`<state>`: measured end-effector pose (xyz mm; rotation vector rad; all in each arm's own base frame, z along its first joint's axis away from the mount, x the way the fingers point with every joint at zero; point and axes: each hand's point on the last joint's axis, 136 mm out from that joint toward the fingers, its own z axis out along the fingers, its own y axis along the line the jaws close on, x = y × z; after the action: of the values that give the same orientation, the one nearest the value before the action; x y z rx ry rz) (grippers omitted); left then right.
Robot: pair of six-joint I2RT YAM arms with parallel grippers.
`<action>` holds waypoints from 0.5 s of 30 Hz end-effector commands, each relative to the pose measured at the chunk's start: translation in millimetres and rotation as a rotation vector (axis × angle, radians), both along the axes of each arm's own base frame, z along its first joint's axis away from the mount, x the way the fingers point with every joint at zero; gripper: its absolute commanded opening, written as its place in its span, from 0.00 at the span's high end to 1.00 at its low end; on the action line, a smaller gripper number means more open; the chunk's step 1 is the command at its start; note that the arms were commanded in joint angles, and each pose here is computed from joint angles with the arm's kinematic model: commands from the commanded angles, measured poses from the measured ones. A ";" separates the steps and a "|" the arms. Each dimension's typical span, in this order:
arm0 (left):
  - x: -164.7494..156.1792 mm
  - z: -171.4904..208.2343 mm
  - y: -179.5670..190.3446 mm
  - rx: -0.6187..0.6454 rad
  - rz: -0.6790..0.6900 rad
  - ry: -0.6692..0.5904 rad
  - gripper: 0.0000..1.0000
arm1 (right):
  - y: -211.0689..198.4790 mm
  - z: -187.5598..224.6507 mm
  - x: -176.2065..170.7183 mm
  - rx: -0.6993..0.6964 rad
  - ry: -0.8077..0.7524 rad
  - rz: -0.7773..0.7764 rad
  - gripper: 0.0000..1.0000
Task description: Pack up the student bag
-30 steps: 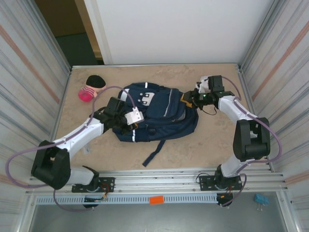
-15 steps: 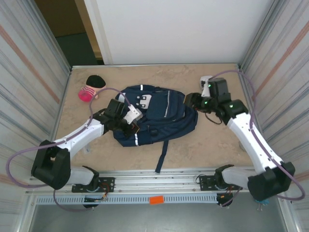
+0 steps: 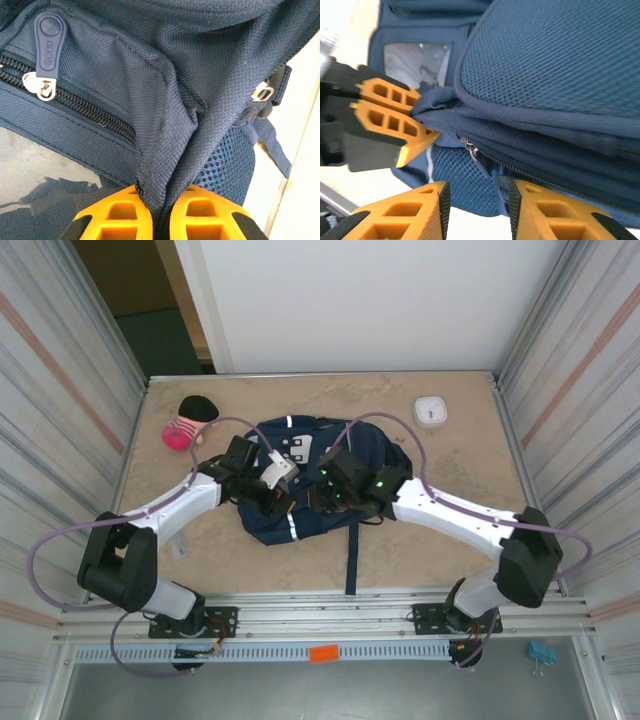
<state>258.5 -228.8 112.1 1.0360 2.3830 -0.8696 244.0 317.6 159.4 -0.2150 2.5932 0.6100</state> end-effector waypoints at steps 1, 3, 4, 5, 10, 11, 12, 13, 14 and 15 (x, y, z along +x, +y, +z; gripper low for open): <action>-3.9 25.6 -11.9 -0.104 -0.035 0.026 1.00 | 14.5 -0.2 10.4 0.003 -0.031 -0.038 0.65; -4.2 28.2 -12.0 -0.112 -0.041 0.017 1.00 | 16.1 -5.2 13.7 -0.018 -0.042 -0.044 0.65; -4.4 29.2 -12.4 -0.115 -0.044 0.016 1.00 | 16.0 -6.3 15.6 -0.023 -0.047 -0.051 0.65; -4.4 31.1 -13.1 -0.119 -0.048 0.011 1.00 | 14.9 -7.4 17.7 -0.030 -0.057 -0.060 0.65; -4.2 35.1 -14.6 -0.130 -0.052 0.010 1.00 | 20.0 -6.4 29.6 -0.014 -0.100 -0.078 0.71; -4.4 35.3 -14.9 -0.132 -0.052 0.012 1.00 | 21.8 -5.9 31.5 -0.010 -0.105 -0.080 0.73; -4.9 35.2 -15.0 -0.131 -0.053 0.011 1.00 | 23.5 -5.3 33.3 -0.006 -0.111 -0.082 0.74; -4.9 35.2 -14.9 -0.132 -0.053 0.011 1.00 | 24.3 -5.8 35.3 -0.006 -0.116 -0.083 0.76; -5.0 35.5 -14.8 -0.131 -0.052 0.011 1.00 | 24.5 -6.0 37.5 -0.010 -0.120 -0.088 0.78; -5.5 35.6 -14.6 -0.131 -0.053 0.011 1.00 | 23.6 -6.2 39.6 -0.017 -0.126 -0.095 0.80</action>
<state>259.0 -230.0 117.9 1.0319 2.3746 -0.8979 263.3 332.5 136.8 -0.1869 2.5572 0.5147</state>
